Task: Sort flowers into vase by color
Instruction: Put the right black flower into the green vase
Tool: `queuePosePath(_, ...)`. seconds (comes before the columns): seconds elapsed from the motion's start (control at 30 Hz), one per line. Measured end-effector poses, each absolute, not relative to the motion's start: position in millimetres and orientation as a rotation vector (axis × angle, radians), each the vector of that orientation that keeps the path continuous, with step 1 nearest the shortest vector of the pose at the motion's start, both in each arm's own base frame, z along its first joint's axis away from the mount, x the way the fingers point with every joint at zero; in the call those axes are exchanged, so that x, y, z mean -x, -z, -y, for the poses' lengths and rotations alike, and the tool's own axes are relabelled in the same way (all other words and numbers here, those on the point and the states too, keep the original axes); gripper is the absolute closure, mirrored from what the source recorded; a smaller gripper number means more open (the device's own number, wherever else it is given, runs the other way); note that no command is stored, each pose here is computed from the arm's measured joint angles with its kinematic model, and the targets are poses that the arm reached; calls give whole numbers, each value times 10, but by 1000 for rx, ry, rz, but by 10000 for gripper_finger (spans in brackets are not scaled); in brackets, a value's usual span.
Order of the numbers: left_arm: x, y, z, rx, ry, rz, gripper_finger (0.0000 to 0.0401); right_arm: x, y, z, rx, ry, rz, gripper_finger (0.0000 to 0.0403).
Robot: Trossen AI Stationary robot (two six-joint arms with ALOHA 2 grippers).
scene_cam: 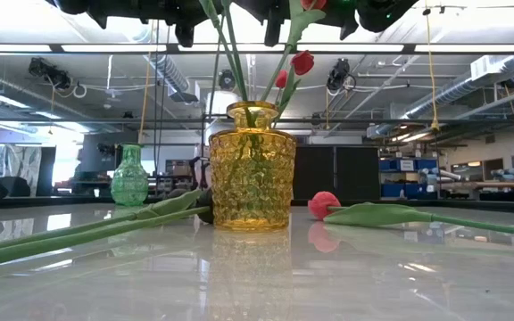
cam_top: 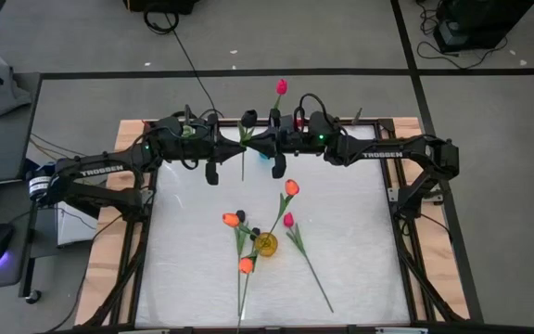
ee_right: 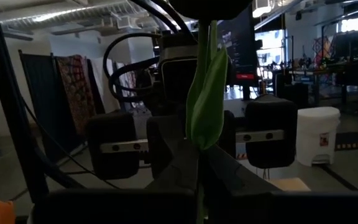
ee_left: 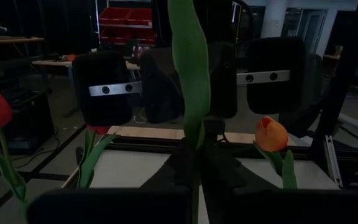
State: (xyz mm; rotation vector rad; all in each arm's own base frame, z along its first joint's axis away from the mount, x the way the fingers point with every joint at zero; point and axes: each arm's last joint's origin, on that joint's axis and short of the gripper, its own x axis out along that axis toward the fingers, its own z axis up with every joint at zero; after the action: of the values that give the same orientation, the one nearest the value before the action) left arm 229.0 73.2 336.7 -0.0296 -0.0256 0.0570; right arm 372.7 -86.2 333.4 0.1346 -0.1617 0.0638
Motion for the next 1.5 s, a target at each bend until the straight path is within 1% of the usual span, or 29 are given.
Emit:
queuePosePath(0.3,-2289,-3329,-734,42,-60,-12,384,-3725,-3332,877,-138,-41,163,308)
queuePosePath(0.47,-2289,-3304,-733,51,-60,-38,384,-3692,-3376,889,-132,-40,174,287)
queuePosePath(0.67,-2289,-3304,-733,50,-61,-37,385,-3649,-3419,904,-115,-32,171,285)
queuePosePath(0.87,-2285,-3281,-742,58,-79,-61,385,-3498,-3527,900,-66,-13,106,284)
queuePosePath(1.13,-2166,-3312,-770,32,-146,-85,385,-3139,-3732,822,-8,27,-25,284)
queuePosePath(1.33,-1968,-3383,-779,18,-229,-96,385,-2829,-3836,710,-37,17,-138,284)
queuePosePath(1.5,-1781,-3409,-770,18,-309,-133,385,-2572,-3838,605,-103,3,-275,285)
